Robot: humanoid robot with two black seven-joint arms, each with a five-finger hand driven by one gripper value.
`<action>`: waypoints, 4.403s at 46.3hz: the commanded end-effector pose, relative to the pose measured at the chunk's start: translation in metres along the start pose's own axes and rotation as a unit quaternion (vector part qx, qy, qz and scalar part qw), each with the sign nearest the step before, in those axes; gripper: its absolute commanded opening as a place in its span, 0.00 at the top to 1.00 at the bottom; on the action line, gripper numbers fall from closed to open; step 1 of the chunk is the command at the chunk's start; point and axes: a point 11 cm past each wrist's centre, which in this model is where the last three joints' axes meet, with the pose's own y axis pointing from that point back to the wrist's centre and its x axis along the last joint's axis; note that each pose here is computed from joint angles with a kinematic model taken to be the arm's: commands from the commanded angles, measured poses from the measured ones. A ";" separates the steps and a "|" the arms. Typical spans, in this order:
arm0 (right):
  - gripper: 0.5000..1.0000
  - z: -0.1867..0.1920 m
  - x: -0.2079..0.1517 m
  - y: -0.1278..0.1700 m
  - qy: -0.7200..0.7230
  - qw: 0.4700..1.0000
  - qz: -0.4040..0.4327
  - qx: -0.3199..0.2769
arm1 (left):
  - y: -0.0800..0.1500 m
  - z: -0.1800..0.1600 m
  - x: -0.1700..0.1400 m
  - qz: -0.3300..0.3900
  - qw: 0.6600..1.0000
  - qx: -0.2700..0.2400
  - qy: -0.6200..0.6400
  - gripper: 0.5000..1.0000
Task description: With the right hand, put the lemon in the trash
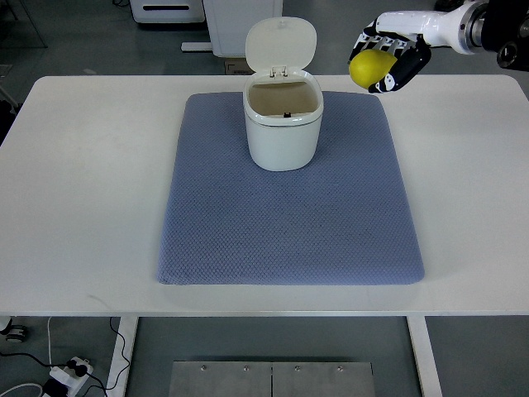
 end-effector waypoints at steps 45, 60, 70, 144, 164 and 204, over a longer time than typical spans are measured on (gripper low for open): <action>1.00 -0.064 -0.009 -0.056 -0.049 0.997 0.024 0.057 | 0.000 0.000 0.000 0.001 1.000 0.000 0.000 0.00; 1.00 -0.083 -0.025 -0.069 -0.056 0.995 0.015 0.076 | 0.000 0.000 0.000 0.000 1.000 0.000 0.000 0.00; 1.00 -0.087 -0.028 -0.076 -0.060 0.995 0.020 0.080 | 0.000 0.000 0.000 0.000 1.000 0.000 0.000 0.00; 0.44 -0.077 -0.035 -0.085 -0.068 0.996 0.026 0.057 | 0.000 0.000 0.000 0.001 1.000 0.000 0.000 0.00; 0.43 -0.077 -0.036 -0.085 -0.069 0.996 0.025 0.057 | 0.000 0.000 0.000 0.000 1.000 0.000 0.000 0.00; 0.91 -0.011 -0.011 -0.055 -0.091 0.995 0.040 0.023 | 0.000 0.000 0.000 0.000 1.000 0.000 0.000 0.00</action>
